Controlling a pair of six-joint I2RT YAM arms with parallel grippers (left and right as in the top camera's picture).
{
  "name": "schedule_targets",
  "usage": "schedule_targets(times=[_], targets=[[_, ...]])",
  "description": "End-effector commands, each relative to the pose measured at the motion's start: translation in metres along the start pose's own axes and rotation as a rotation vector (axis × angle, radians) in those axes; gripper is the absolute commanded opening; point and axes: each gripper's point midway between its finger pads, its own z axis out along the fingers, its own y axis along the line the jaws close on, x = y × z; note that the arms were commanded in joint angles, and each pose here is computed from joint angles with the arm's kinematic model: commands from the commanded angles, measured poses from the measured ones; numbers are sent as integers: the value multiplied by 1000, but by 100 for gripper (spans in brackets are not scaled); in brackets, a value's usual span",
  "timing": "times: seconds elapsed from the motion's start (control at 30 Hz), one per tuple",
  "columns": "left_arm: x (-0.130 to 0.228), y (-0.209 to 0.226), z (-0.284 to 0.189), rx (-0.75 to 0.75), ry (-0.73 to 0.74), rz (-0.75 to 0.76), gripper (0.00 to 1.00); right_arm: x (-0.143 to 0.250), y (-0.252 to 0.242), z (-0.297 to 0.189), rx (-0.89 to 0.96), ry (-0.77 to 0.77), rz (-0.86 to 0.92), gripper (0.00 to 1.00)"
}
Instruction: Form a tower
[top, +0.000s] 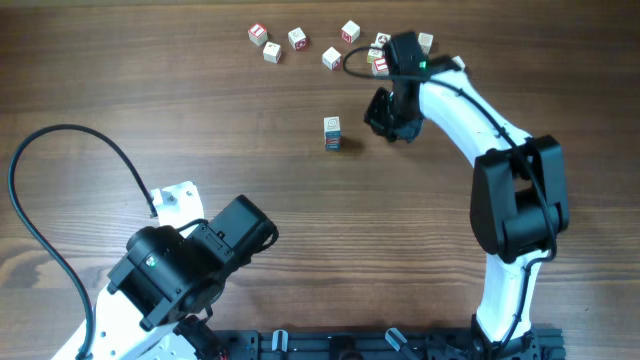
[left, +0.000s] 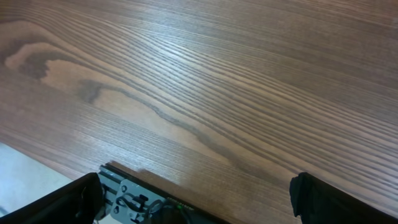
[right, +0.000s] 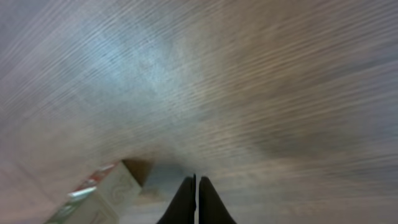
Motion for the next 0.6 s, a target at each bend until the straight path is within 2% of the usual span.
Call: schedule_targets(times=[0.0,0.2,0.3,0.57], targets=[[-1,1,0,0,-7,-23,100,32,6,31,-144,144,0,4],[-1,1,0,0,-7,-23,100,42,11,49,-261,161,-39,4],[-1,1,0,0,-7,-23,100,49,5,57,-272,176,-2,4],[-1,1,0,0,-7,-23,100,54,16,56,-348,203,-21,4]])
